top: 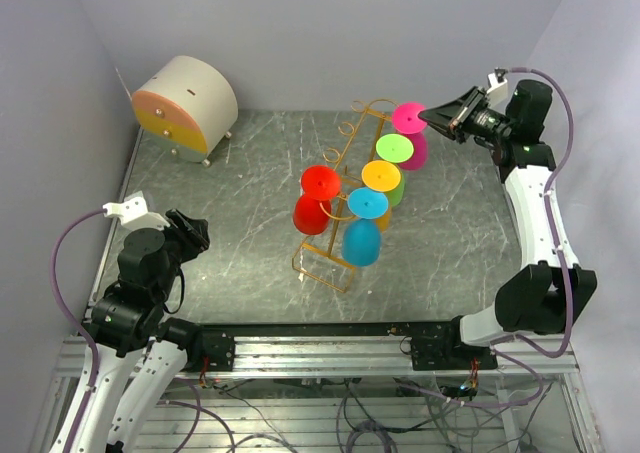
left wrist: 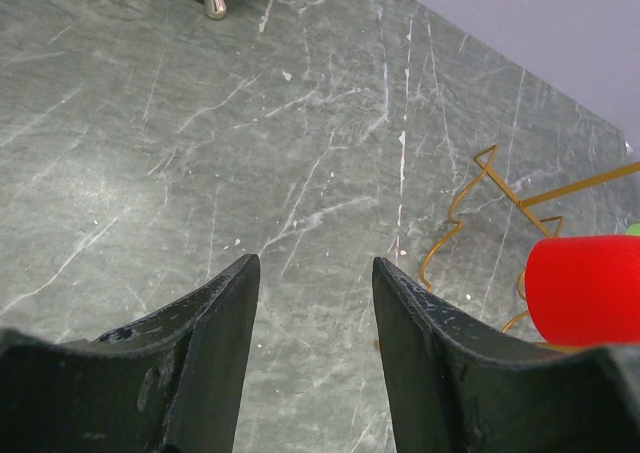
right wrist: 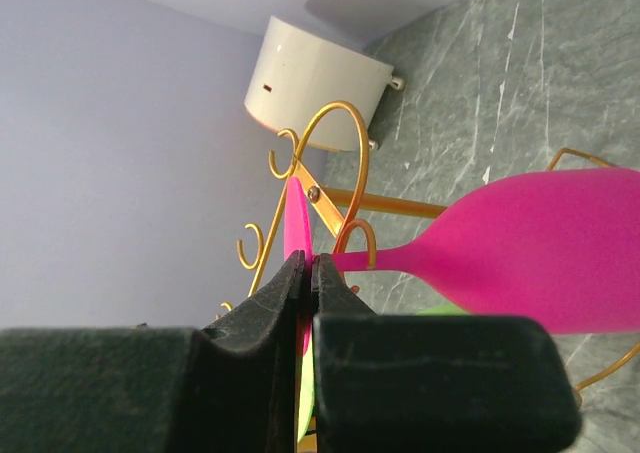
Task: Take the wine glass off the wine glass rack
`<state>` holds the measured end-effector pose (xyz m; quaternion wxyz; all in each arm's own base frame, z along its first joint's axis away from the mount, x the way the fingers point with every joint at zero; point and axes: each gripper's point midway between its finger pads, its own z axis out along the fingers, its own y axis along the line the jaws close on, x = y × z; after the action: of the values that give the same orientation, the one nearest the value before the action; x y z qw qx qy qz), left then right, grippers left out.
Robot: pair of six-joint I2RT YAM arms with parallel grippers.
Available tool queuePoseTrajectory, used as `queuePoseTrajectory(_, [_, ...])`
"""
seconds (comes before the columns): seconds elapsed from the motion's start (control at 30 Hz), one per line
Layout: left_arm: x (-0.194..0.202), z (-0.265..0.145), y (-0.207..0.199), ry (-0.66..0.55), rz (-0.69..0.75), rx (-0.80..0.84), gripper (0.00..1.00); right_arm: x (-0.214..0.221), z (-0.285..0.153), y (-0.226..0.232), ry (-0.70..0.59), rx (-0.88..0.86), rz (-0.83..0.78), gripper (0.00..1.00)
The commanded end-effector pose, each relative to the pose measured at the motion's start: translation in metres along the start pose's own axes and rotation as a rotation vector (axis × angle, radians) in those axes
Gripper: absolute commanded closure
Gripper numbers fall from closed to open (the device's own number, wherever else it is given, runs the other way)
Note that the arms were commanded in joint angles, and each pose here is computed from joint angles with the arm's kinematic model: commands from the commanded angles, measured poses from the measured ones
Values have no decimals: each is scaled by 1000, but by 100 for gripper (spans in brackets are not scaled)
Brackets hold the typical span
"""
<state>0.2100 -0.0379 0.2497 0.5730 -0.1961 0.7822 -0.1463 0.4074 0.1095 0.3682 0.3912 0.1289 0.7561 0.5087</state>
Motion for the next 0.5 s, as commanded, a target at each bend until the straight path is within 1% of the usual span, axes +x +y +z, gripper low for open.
queuePoseTrajectory(0.0, [-8, -1, -4, -23, -13, 6, 40, -4, -10, 7, -56, -5, -6, 100])
queuePoseTrajectory(0.2, [-8, -1, -4, -26, -13, 8, 40, -6, -18, -4, -95, 30, 24, 100])
queuePoseTrajectory(0.47, [-9, -2, -4, -27, -16, 5, 40, -13, -33, -2, -162, 43, 20, 100])
